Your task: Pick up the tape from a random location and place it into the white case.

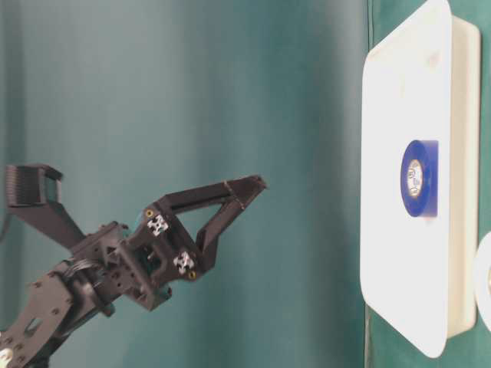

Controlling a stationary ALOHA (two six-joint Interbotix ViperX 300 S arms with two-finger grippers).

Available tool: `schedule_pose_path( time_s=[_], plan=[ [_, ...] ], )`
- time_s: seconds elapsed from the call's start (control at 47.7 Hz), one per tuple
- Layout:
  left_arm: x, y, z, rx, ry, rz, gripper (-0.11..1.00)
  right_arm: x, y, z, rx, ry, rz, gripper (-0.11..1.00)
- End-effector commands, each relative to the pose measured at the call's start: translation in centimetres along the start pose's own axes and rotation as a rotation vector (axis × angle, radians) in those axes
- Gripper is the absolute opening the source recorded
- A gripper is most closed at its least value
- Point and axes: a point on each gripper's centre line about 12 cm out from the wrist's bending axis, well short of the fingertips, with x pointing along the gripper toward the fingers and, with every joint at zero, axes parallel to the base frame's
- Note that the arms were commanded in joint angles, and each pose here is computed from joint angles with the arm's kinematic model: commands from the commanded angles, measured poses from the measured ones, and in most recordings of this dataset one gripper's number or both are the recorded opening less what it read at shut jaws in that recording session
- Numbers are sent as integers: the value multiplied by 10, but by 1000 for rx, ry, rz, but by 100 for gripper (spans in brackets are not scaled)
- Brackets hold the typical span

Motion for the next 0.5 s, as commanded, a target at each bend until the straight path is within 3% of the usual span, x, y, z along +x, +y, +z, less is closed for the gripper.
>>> schedule_pose_path(
  time_s=[0.0, 0.231, 0.482],
  plan=[
    [-16, -18, 11, 32, -63, -22, 95, 1, -1, 11, 2, -28, -2, 91],
    [-26, -26, 1, 40, -82, -30, 95, 1, -1, 13, 2, -31, -2, 91],
    [-68, -28, -21, 30, -168, -22, 95, -2, -1, 14, 5, -29, -2, 91]
  ],
)
